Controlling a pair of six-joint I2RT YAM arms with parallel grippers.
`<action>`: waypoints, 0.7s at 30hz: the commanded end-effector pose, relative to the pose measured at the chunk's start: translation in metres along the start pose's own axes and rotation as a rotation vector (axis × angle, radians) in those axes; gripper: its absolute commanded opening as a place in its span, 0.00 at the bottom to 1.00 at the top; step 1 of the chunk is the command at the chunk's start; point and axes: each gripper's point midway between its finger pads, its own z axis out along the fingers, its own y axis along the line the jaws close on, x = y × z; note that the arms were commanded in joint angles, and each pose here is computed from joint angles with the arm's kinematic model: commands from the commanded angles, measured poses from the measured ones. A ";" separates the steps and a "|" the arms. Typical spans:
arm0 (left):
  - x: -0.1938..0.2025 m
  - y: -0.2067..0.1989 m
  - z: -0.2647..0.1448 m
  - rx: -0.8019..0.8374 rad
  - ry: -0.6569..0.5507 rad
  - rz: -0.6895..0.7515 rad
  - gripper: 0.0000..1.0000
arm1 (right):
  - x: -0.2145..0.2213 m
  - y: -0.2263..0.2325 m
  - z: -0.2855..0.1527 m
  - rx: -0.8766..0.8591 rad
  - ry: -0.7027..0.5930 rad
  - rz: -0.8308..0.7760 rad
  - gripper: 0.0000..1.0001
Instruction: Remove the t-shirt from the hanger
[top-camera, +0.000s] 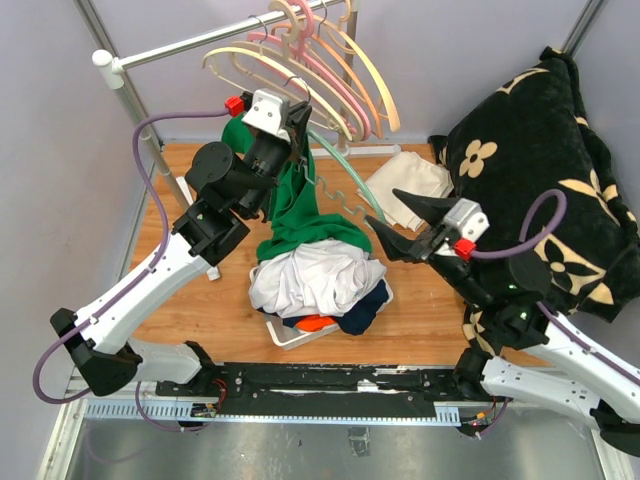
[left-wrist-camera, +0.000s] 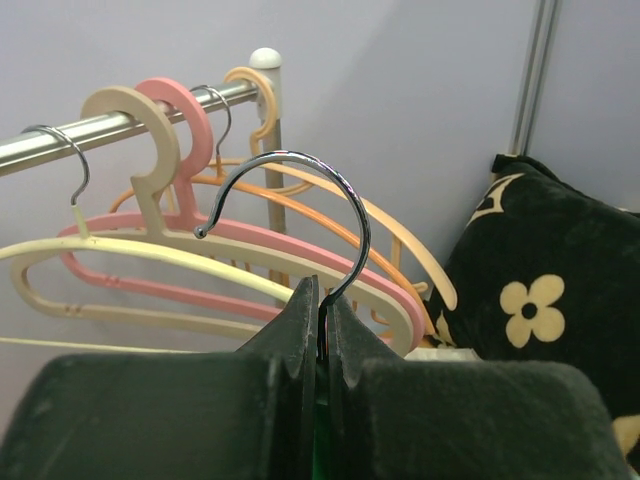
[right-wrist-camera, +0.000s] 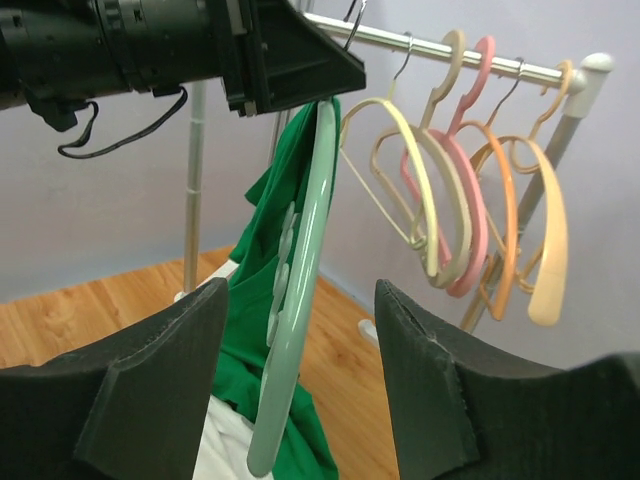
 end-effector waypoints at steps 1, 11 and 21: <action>-0.041 0.004 -0.009 -0.015 -0.119 -0.046 0.01 | -0.009 -0.003 0.013 0.010 -0.032 0.044 0.61; -0.039 -0.003 -0.012 -0.001 -0.122 -0.059 0.00 | 0.009 -0.009 0.029 0.084 0.017 0.091 0.52; -0.041 -0.014 -0.014 0.021 -0.130 -0.074 0.00 | 0.019 -0.016 0.034 0.140 0.040 0.092 0.42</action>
